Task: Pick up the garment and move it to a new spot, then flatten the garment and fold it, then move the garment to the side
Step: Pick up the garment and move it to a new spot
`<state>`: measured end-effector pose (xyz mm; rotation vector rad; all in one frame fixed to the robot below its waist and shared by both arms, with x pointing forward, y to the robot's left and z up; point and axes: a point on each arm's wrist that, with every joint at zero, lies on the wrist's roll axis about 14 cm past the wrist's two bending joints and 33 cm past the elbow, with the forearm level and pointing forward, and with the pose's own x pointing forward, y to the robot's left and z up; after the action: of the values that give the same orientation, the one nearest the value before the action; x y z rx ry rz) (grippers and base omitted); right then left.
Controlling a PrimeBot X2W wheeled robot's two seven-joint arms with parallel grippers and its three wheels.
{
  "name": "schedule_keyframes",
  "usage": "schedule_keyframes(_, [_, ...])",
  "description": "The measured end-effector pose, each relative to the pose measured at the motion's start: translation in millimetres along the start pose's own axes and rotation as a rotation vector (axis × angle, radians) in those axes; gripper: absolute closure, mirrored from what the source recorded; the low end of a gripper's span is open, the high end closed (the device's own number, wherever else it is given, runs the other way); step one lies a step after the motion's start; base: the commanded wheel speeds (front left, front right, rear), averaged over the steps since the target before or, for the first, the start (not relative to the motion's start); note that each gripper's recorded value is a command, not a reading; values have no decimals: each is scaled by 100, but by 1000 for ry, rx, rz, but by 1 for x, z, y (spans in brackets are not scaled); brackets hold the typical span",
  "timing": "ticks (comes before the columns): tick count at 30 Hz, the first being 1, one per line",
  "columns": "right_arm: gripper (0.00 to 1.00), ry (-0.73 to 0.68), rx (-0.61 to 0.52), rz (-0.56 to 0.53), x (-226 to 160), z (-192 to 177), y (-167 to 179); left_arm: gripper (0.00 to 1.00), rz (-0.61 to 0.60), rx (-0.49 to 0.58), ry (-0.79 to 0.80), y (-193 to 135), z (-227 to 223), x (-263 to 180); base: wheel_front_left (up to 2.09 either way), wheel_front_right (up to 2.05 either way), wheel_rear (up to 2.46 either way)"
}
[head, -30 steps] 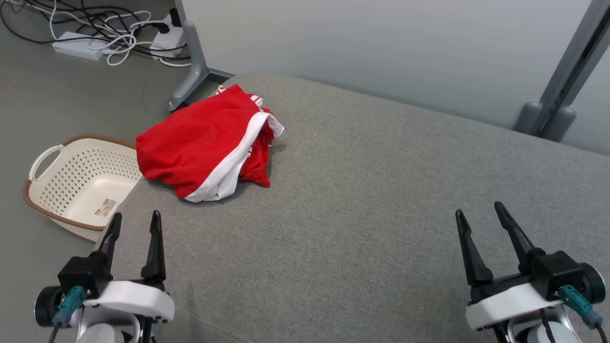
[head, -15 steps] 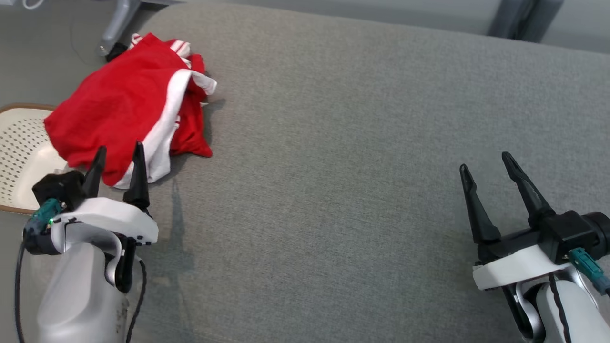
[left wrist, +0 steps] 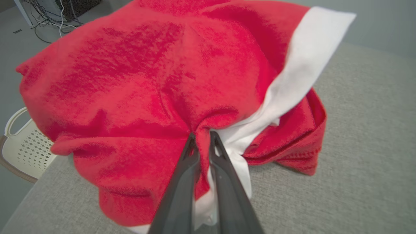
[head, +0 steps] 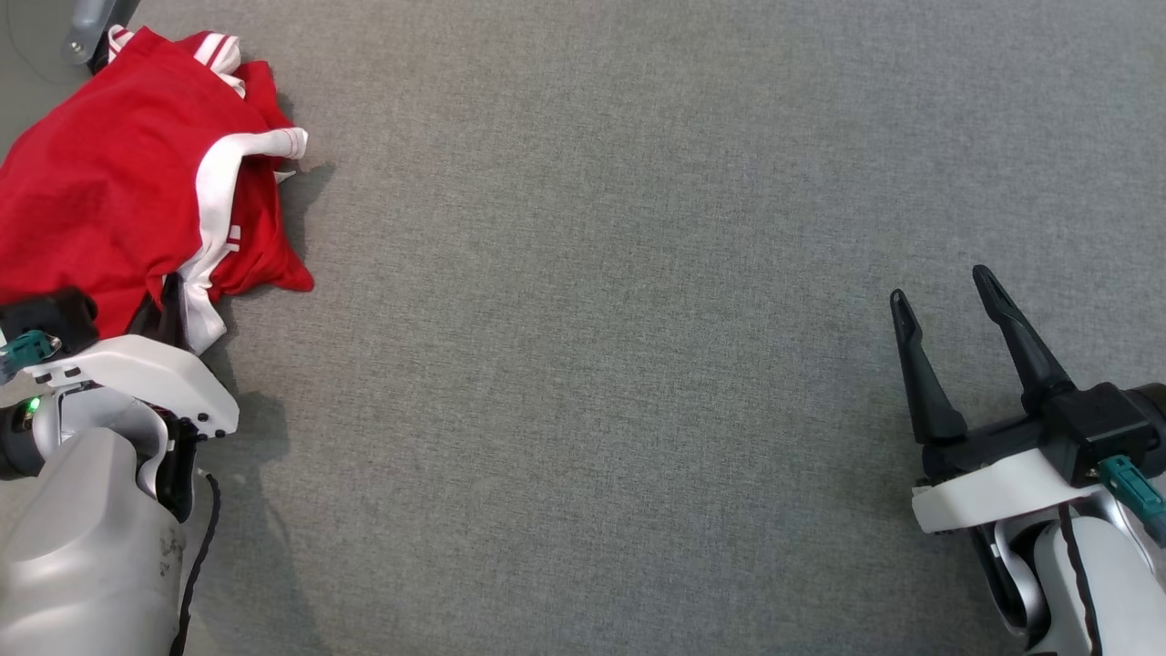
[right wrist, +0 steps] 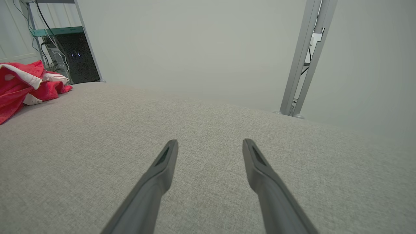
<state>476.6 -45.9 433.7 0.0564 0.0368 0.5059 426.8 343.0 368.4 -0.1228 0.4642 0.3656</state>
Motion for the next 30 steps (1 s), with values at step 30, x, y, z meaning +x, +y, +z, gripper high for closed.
schedule_keyframes(30, [0,-148,-1,-103,-63,79,13,100,-114,-9,-709,-21,153,-161,0,0,0])
